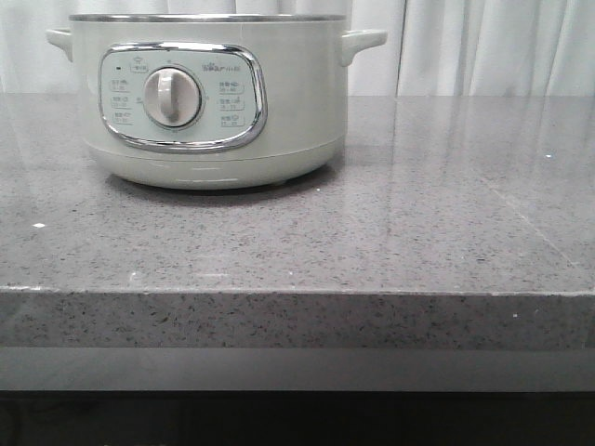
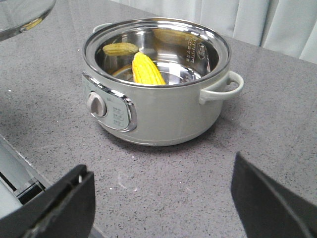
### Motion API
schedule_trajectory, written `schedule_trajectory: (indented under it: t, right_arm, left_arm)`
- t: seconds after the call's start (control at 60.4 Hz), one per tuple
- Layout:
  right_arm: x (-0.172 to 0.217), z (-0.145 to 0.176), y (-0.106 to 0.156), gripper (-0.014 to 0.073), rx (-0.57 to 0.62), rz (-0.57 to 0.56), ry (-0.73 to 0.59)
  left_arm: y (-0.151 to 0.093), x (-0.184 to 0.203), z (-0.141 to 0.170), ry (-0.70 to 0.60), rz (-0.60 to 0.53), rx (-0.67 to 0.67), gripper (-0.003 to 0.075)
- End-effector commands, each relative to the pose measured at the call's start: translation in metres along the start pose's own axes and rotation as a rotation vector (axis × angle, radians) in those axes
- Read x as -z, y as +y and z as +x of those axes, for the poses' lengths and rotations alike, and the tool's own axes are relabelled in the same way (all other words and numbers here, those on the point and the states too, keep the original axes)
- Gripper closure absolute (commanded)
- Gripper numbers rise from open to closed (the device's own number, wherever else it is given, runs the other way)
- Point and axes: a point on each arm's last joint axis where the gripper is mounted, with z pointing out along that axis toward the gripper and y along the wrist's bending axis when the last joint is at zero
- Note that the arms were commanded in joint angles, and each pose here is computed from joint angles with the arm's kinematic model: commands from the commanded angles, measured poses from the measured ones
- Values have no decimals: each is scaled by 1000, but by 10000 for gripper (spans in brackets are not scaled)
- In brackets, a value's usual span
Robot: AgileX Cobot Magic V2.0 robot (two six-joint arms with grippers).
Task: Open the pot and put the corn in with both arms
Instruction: 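Lower the glass lid onto the pot with the left gripper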
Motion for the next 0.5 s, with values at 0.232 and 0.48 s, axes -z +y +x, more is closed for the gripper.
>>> schedule_trajectory:
  t: [0.232,0.48]
  right_arm:
    - [5,-16,-1,12,7,11,-114]
    - [5,-16,-1,12,7,11,-114]
  left_arm:
    - [-22,-24,-45,-275,126,30,447]
    - [-66,-74,-66,-278,267,1,447]
